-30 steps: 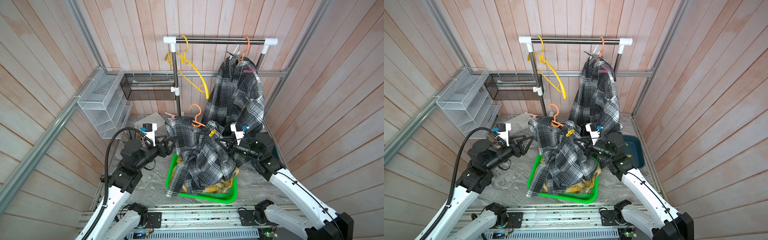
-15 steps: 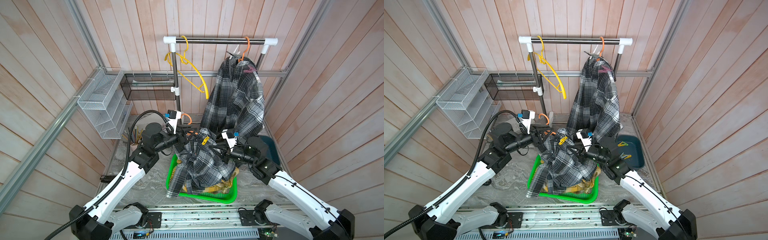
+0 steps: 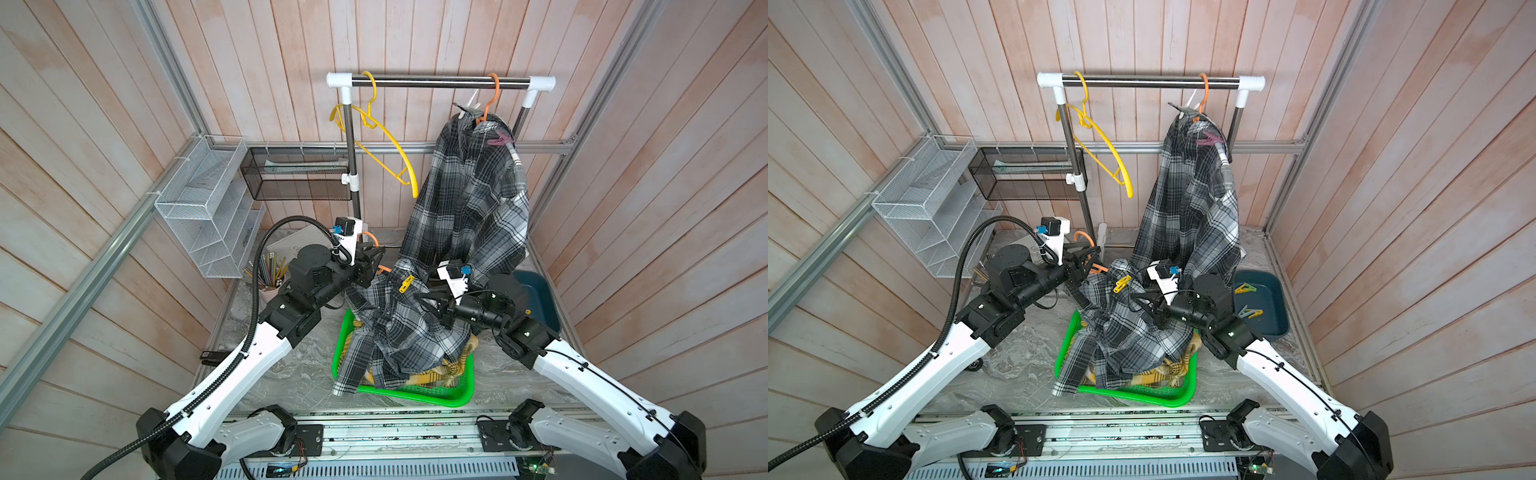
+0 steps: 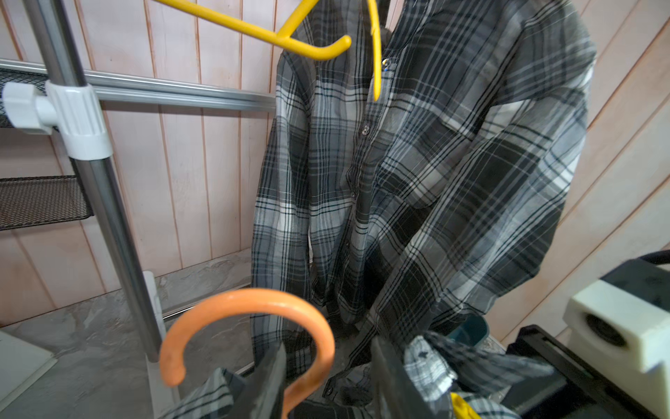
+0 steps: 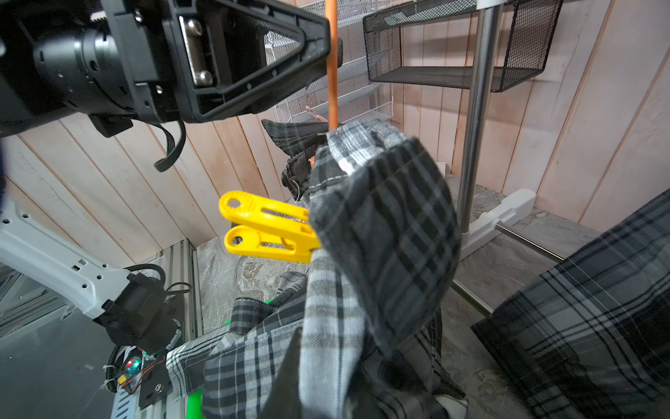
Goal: Remove the clothespins securing long-sleeve shirts to the hanger
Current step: Place the long-sleeve shirt at the bin.
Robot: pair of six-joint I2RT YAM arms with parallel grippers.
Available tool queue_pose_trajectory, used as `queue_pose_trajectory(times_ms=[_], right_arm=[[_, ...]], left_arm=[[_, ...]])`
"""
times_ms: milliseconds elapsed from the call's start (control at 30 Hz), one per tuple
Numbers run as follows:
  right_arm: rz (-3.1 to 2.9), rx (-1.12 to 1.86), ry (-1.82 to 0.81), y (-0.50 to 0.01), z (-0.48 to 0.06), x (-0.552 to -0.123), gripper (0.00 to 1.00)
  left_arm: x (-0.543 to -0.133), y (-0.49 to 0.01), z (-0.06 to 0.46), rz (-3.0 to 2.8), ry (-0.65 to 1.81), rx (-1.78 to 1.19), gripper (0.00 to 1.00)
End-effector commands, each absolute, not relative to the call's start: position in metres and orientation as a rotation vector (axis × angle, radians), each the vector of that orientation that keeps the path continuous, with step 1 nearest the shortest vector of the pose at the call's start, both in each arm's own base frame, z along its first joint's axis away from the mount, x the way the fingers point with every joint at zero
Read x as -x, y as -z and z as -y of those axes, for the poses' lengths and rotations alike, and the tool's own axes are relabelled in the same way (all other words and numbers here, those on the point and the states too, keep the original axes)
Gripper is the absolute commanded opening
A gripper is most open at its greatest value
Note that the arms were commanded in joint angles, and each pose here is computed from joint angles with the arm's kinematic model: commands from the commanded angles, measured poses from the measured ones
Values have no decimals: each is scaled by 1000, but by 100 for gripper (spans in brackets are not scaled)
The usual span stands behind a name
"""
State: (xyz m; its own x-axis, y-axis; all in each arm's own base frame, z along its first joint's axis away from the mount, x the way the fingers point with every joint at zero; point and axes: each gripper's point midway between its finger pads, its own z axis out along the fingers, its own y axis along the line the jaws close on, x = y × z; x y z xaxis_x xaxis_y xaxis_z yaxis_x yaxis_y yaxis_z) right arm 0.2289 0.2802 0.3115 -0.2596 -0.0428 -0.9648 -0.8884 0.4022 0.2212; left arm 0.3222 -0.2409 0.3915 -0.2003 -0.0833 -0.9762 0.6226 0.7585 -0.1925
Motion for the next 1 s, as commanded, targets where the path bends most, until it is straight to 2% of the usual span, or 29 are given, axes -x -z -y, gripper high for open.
queue_pose_trajectory(times_ms=[0, 600, 733, 967], right_arm=[[-1573, 850, -1014, -327, -283, -228, 0], [-1559, 893, -1039, -326, -293, -221, 0], [-1566, 893, -1042, -324, -295, -221, 0], [-1587, 875, -1002, -320, -292, -226, 0]], left_arm=[[-323, -400, 229, -1645, 595, -411, 41], [-334, -387, 244, -1643, 606, -463, 41], [-337, -380, 247, -1650, 604, -470, 31], [-340, -376, 247, -1643, 576, -487, 0]])
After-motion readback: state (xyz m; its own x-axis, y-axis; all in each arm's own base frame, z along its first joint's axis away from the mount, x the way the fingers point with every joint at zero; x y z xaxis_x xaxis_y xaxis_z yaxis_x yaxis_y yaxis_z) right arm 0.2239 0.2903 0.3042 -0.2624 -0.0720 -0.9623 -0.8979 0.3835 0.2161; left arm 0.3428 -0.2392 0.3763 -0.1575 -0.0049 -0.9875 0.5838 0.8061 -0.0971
